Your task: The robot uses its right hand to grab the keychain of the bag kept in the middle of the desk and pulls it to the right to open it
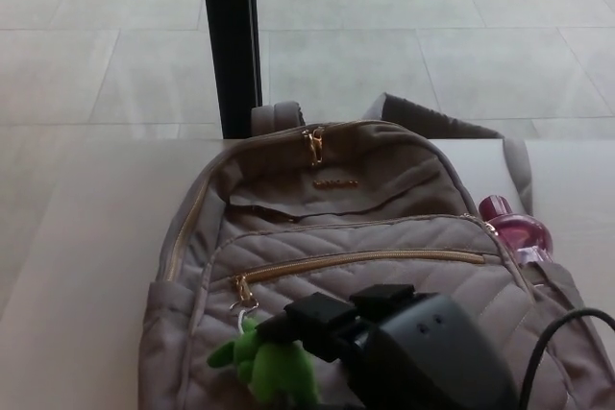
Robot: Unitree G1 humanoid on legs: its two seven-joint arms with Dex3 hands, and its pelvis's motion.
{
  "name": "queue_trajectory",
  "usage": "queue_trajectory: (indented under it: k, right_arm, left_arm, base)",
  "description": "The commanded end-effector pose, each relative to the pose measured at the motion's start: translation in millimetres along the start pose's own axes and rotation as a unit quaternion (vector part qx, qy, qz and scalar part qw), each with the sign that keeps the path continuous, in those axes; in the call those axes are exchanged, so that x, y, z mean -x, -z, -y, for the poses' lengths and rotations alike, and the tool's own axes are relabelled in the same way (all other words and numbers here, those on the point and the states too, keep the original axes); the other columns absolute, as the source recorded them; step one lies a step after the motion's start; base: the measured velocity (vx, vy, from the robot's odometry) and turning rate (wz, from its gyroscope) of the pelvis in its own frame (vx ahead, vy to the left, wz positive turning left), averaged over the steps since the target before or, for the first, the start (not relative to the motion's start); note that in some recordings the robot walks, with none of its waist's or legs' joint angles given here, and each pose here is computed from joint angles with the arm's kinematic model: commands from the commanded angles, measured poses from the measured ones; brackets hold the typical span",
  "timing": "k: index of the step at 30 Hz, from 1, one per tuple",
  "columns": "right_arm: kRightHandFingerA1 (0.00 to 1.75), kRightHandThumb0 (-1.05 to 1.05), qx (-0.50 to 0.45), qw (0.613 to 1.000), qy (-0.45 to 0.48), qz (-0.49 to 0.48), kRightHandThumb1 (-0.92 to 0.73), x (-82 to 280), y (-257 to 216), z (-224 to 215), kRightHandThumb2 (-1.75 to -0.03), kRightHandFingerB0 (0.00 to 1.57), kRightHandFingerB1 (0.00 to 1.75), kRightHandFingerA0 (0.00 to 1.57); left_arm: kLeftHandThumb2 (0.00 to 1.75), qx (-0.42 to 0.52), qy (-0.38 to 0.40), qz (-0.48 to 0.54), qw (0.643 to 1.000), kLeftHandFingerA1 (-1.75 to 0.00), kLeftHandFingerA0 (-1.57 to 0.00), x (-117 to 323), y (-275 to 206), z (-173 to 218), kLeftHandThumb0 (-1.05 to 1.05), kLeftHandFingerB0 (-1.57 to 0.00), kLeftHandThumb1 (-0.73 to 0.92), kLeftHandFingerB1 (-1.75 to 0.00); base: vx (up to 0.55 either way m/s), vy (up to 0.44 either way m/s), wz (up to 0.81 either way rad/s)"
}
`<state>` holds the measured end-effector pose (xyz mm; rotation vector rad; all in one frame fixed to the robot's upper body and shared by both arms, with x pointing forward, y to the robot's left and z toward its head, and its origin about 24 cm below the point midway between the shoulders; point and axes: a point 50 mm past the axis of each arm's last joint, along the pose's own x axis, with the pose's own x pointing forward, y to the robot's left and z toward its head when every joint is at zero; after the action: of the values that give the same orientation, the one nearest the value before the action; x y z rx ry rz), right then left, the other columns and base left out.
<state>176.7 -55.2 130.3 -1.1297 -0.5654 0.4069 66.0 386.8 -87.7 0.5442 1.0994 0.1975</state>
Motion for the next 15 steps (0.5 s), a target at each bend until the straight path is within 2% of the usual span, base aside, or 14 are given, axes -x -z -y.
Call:
queue_trajectory:
  k: [1, 2, 3, 4, 5, 7, 8, 9, 13, 14, 15]
  right_arm:
    - [1.19, -0.73, 0.034, 0.997, -0.053, -0.046, -0.57, 7, 8, -20, -0.98, 0.49, 0.65, 1.16]
    - [1.32, -0.7, 0.027, 0.997, -0.048, -0.051, -0.71, 7, 9, -21, -0.63, 0.56, 0.61, 1.13]
    - [1.36, -0.65, 0.029, 0.997, -0.049, -0.057, -0.7, 8, 9, -22, -0.62, 0.57, 0.61, 1.1]
    - [1.32, -0.67, 0.028, 0.996, -0.047, -0.071, -0.54, 7, 10, -22, -0.91, 0.57, 0.7, 1.12]
    - [1.47, -0.6, 0.029, 0.996, -0.042, -0.076, -0.66, 7, 10, -23, -0.62, 0.63, 0.68, 1.07]
    - [1.48, -0.57, 0.033, 0.996, -0.03, -0.076, -0.66, 6, 11, -24, -0.62, 0.64, 0.71, 1.06]
    - [1.34, -0.61, 0.023, 0.996, -0.028, -0.079, -0.53, 5, 10, -26, -0.88, 0.61, 0.75, 1.11]
    - [1.51, -0.54, 0.024, 0.996, -0.022, -0.08, -0.67, 4, 9, -28, -0.64, 0.64, 0.72, 1.02]
    - [1.49, -0.51, 0.016, 0.996, -0.016, -0.084, -0.69, -1, 5, -31, -0.6, 0.66, 0.64, 1.07]
    - [1.63, -0.41, 0.001, 0.997, -0.01, -0.075, -0.7, -4, 2, -33, -0.62, 0.67, 0.63, 1.03]
    - [1.63, -0.41, 0.001, 0.997, -0.009, -0.075, -0.7, -3, 3, -32, -0.62, 0.67, 0.63, 1.03]
  left_arm:
    - [0.64, -0.014, 0.005, 0.016, 1.0, -0.6, -0.66, 2, 0, -1, -0.76, -0.57, 0.78, -0.43]
    - [0.64, -0.012, 0.004, 0.015, 1.0, -0.61, -0.66, 2, 0, -1, -0.76, -0.58, 0.78, -0.43]
    - [0.64, -0.011, 0.004, 0.015, 1.0, -0.61, -0.66, 2, 0, -1, -0.76, -0.59, 0.79, -0.42]
    - [0.64, -0.008, 0.003, 0.015, 1.0, -0.61, -0.66, 1, -2, -1, -0.76, -0.6, 0.79, -0.43]
    - [0.64, -0.006, 0.001, 0.016, 1.0, -0.61, -0.68, 1, -2, -1, -0.76, -0.61, 0.79, -0.43]
    - [0.64, -0.007, 0.001, 0.017, 1.0, -0.62, -0.68, 1, -2, -1, -0.76, -0.61, 0.79, -0.44]
    - [0.64, -0.001, 0.001, 0.016, 1.0, -0.62, -0.67, 1, -2, -1, -0.77, -0.61, 0.8, -0.44]
    - [0.64, -0.001, 0.001, 0.016, 1.0, -0.62, -0.67, 1, -2, -1, -0.79, -0.61, 0.8, -0.45]
    - [0.65, -0.005, 0.0, 0.021, 1.0, -0.59, -0.67, 1, -2, -1, -0.78, -0.63, 0.82, -0.46]
    - [0.65, -0.007, 0.0, 0.026, 1.0, -0.6, -0.66, 2, -3, -1, -0.8, -0.63, 0.84, -0.46]
    - [0.65, -0.008, 0.001, 0.028, 1.0, -0.6, -0.66, 1, -4, 0, -0.8, -0.63, 0.84, -0.46]
  base:
    - [0.0, 0.0, 0.0]
    - [0.0, 0.0, 0.0]
    - [0.0, 0.0, 0.0]
    - [0.0, 0.0, 0.0]
    - [0.0, 0.0, 0.0]
    - [0.0, 0.0, 0.0]
    - [0.0, 0.0, 0.0]
    - [0.0, 0.0, 0.0]
    - [0.0, 0.0, 0.0]
    - [0.0, 0.0, 0.0]
    - [0.0, 0.0, 0.0]
